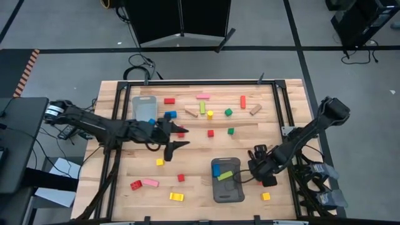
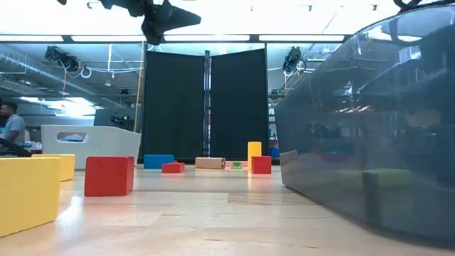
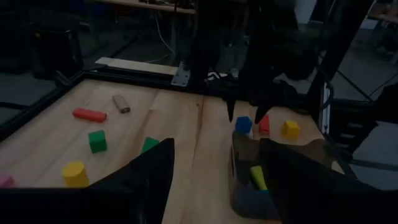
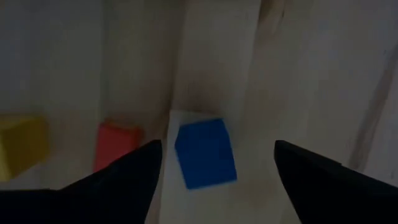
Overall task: Sort blocks by size
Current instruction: Put the blue cube block into the gray bin
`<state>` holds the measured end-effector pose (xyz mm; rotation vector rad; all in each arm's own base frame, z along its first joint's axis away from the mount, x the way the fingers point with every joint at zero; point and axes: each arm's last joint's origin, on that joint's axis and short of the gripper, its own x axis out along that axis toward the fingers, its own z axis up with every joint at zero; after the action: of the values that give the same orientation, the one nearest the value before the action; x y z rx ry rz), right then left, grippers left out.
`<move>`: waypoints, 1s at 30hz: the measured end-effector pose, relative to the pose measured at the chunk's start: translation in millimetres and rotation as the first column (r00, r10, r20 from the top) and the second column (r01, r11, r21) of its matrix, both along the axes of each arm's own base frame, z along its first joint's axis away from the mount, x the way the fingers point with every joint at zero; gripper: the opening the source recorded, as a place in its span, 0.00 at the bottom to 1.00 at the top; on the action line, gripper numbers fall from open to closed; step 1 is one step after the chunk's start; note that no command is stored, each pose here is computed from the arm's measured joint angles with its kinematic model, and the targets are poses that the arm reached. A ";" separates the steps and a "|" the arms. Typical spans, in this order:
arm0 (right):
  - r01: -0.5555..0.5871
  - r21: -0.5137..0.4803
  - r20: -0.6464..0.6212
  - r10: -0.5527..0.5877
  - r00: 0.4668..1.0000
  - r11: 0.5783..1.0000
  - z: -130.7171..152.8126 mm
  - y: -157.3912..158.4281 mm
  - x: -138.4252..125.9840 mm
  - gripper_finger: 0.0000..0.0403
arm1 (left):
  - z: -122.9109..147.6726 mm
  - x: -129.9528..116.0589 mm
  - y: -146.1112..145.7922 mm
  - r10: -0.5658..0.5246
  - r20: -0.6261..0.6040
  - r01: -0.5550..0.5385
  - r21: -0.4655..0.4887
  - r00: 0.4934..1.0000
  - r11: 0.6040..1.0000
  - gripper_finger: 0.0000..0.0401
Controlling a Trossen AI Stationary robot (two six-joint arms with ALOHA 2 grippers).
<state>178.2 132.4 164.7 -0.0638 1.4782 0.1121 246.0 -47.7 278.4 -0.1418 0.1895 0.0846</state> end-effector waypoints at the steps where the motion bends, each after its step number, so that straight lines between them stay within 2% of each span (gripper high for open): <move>1: -0.001 -0.007 -0.007 0.001 1.000 1.000 -3.6 1.1 1.5 0.79 | 0.3 -1.5 0.3 0.000 -0.002 0.000 0.002 1.000 1.000 0.60; 6: -0.008 -0.047 -0.070 0.005 0.998 0.999 -22.7 4.9 6.4 0.72 | 2.8 -6.6 1.5 -0.002 -0.012 0.002 0.014 1.000 1.000 0.60; 10: -0.010 -0.042 -0.105 0.006 0.994 0.999 -28.4 7.1 8.1 0.62 | 7.1 -13.2 3.0 -0.005 -0.012 0.005 0.026 1.000 1.000 0.60; 16: -0.012 -0.031 -0.093 0.009 0.996 0.999 -23.9 5.7 5.8 0.36 | 12.9 -25.0 5.6 -0.002 -0.021 0.002 0.012 1.000 1.000 0.60; 19: -0.003 -0.053 -0.076 -0.001 0.997 0.999 -14.7 0.1 4.0 0.35 | 18.3 -32.4 7.1 0.001 -0.006 -0.001 0.006 1.000 1.000 0.60; 23: 0.014 -0.090 -0.002 -0.014 1.000 0.996 13.8 -8.7 7.8 0.35 | 30.7 -46.0 8.5 0.020 0.057 -0.019 -0.004 0.998 1.000 0.60; 26: 0.033 -0.102 0.154 -0.017 0.988 0.994 42.0 -18.1 19.5 0.35 | 38.1 -57.2 10.4 0.028 0.088 -0.027 -0.008 0.996 1.000 0.60; 30: 0.065 -0.141 0.415 0.000 0.910 0.988 71.2 -39.9 51.3 0.35 | 43.9 -68.9 12.8 0.022 0.106 -0.023 0.011 0.994 1.000 0.60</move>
<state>229.5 92.5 235.8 -0.1761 1.0585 -0.0415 177.2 -34.8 322.3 -0.1359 0.0817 0.1006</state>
